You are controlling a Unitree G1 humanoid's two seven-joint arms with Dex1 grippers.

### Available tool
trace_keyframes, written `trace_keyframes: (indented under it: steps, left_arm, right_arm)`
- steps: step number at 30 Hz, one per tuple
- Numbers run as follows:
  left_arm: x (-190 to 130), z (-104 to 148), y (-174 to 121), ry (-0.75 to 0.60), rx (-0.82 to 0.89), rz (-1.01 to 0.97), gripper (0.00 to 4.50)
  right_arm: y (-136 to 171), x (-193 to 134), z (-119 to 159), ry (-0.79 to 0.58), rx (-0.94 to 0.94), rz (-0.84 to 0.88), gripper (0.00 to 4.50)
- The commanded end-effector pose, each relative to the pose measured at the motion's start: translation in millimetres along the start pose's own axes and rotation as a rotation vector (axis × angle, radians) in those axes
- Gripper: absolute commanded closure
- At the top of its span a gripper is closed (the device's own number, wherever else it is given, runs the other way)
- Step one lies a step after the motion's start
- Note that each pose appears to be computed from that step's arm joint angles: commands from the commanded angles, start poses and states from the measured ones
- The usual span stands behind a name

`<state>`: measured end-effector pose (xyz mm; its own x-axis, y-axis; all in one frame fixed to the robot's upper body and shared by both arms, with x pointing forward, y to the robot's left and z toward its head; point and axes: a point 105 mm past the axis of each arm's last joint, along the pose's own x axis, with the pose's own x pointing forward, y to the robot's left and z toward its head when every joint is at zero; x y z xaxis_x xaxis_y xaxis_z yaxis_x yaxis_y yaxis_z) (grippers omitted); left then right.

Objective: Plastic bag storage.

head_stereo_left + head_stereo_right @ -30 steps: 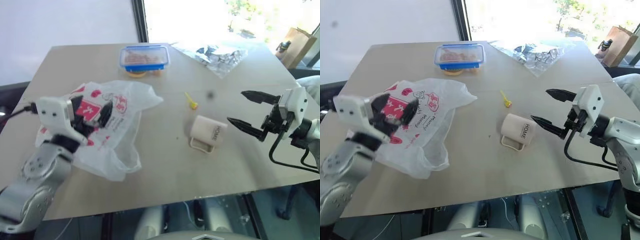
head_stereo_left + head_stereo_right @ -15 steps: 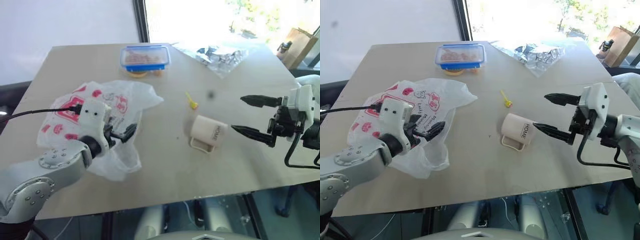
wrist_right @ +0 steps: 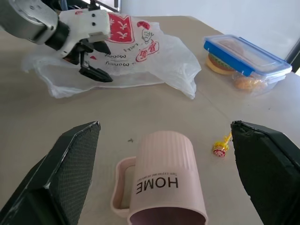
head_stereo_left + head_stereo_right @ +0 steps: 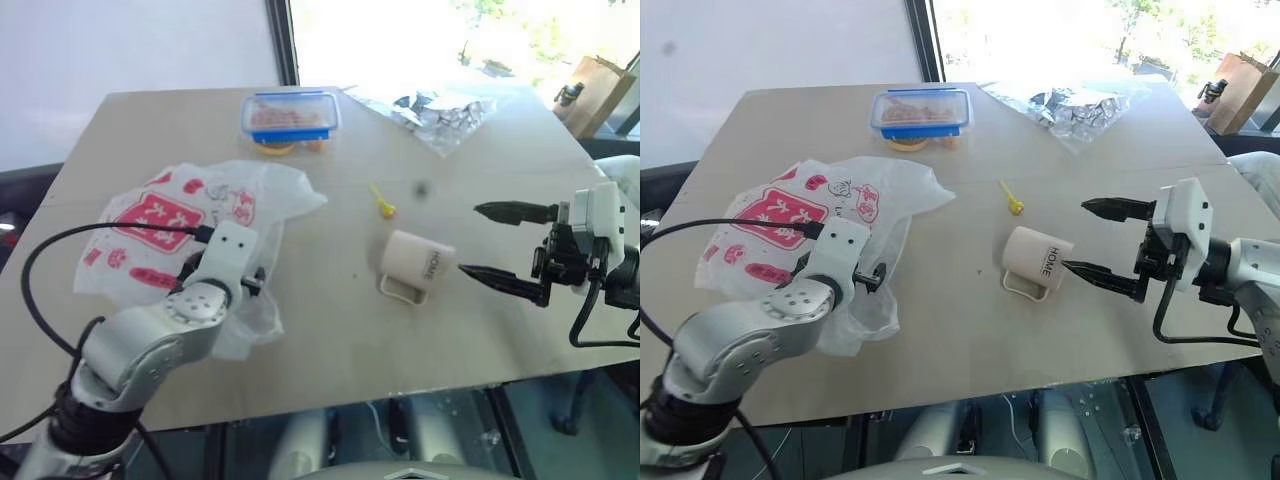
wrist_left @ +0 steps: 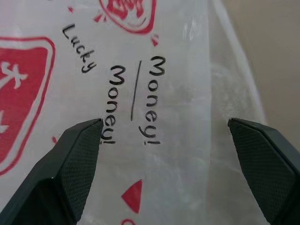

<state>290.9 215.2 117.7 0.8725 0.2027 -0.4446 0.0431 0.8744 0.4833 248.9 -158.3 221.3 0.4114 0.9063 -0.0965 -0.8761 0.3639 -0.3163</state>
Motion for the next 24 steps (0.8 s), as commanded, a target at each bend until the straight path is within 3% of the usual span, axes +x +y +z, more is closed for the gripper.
trace_keyframes:
  steps: [1,9,12,15,21,24]
  left_arm:
    - [6,7,18,-0.022,0.025,0.127,0.82]
    - [9,32,33,-0.182,0.006,0.186,4.45]
    - [5,56,50,-0.305,-0.045,0.193,4.49]
    - [0,92,55,-0.448,-0.098,0.079,4.49]
    - [-4,139,39,-0.544,-0.171,-0.142,4.49]
    - [-4,151,31,-0.554,-0.205,-0.220,4.49]
  right_arm:
    - [5,4,13,-0.032,-0.044,0.023,0.00]
    - [6,12,13,-0.051,-0.054,0.030,0.00]
    - [2,15,10,-0.044,-0.059,-0.021,0.00]
    - [-1,16,-1,0.026,-0.022,-0.109,0.00]
    - [8,-6,-26,0.194,0.232,-0.275,0.00]
    - [25,-14,-39,0.243,0.383,-0.274,0.00]
